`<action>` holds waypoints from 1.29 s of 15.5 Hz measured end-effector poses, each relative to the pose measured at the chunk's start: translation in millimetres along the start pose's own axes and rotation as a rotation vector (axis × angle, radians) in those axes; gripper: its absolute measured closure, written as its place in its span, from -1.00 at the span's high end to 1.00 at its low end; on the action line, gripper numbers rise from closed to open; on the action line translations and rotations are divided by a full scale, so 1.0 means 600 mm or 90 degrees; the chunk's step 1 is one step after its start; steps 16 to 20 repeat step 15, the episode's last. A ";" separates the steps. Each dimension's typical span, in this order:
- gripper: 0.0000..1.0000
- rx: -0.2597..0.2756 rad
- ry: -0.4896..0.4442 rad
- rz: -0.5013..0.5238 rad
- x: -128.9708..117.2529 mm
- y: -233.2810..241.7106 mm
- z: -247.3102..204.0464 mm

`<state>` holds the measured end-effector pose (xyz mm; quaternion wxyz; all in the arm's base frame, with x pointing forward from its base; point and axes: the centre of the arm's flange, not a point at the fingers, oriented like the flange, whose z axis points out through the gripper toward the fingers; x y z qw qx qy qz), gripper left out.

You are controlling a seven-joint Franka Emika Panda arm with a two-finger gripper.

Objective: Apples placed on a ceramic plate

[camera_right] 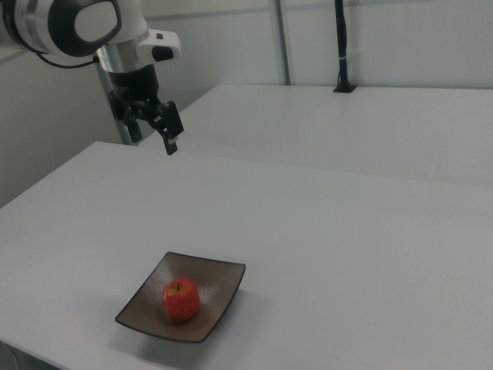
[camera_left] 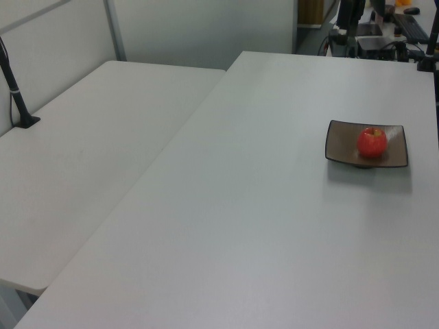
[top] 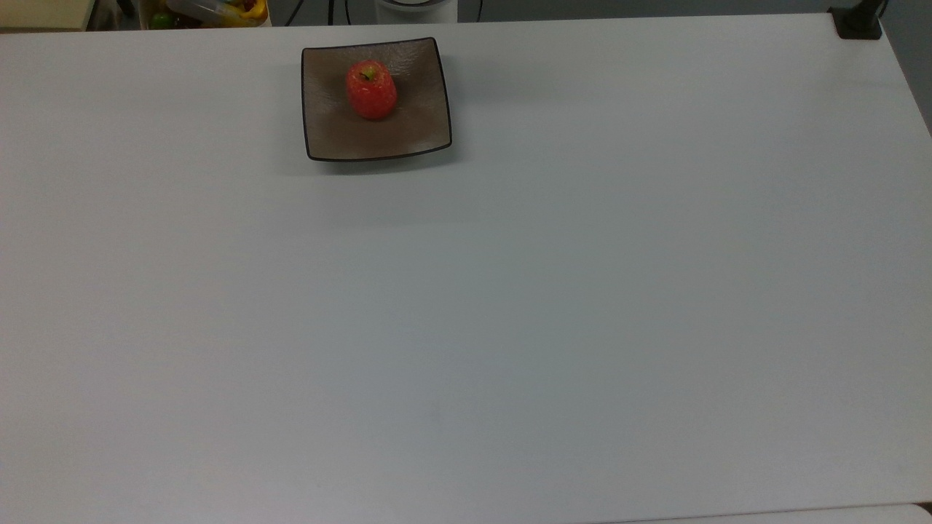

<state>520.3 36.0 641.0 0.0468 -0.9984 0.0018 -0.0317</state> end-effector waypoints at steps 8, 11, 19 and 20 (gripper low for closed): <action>1.00 0.004 0.016 -0.097 0.063 -0.036 0.052; 1.00 0.002 0.023 -0.149 0.069 -0.023 0.052; 1.00 0.001 0.026 -0.156 0.071 -0.008 0.049; 1.00 0.001 0.026 -0.156 0.071 -0.008 0.049</action>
